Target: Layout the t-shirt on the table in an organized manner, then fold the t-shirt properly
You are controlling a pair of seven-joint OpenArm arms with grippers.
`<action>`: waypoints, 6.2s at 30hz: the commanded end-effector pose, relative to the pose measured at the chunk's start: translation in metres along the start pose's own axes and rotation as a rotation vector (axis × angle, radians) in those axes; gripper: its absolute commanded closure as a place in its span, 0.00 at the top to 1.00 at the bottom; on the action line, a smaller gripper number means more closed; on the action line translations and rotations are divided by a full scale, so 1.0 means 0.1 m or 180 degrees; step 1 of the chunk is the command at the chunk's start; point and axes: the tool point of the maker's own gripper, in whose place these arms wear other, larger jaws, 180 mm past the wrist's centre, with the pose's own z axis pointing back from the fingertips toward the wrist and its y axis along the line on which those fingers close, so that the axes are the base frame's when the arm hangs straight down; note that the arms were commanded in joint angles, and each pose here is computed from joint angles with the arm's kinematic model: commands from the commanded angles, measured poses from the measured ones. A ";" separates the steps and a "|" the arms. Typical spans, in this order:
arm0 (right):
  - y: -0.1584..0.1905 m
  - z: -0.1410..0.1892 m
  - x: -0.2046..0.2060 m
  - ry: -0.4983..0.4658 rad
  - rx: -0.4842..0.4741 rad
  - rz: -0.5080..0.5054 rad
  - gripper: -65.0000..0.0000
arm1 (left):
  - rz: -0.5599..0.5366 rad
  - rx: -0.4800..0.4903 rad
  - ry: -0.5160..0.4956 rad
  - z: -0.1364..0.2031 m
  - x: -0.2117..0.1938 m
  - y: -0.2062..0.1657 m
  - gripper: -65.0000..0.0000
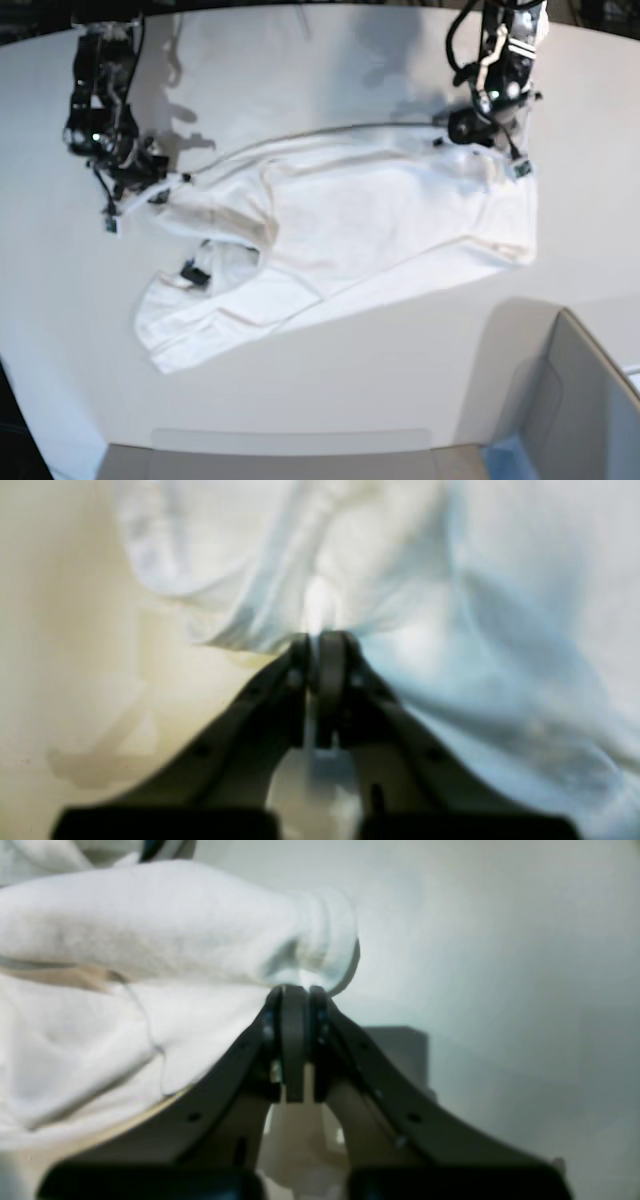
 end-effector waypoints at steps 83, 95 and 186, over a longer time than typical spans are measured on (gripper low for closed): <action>3.56 -0.26 -0.13 -0.1665 0.2004 0.3052 0.41 | 0.0505 -0.1082 -0.6086 3.62 3.48 -0.59 0.05; 3.66 -0.34 0.32 -0.2911 0.1654 0.2908 0.41 | 0.0541 -0.1130 -0.6033 3.60 3.50 -0.58 0.05; 3.97 -0.61 0.70 -0.2258 0.2108 0.2880 0.00 | 0.0023 -0.0993 -0.5722 2.81 2.76 -0.37 0.08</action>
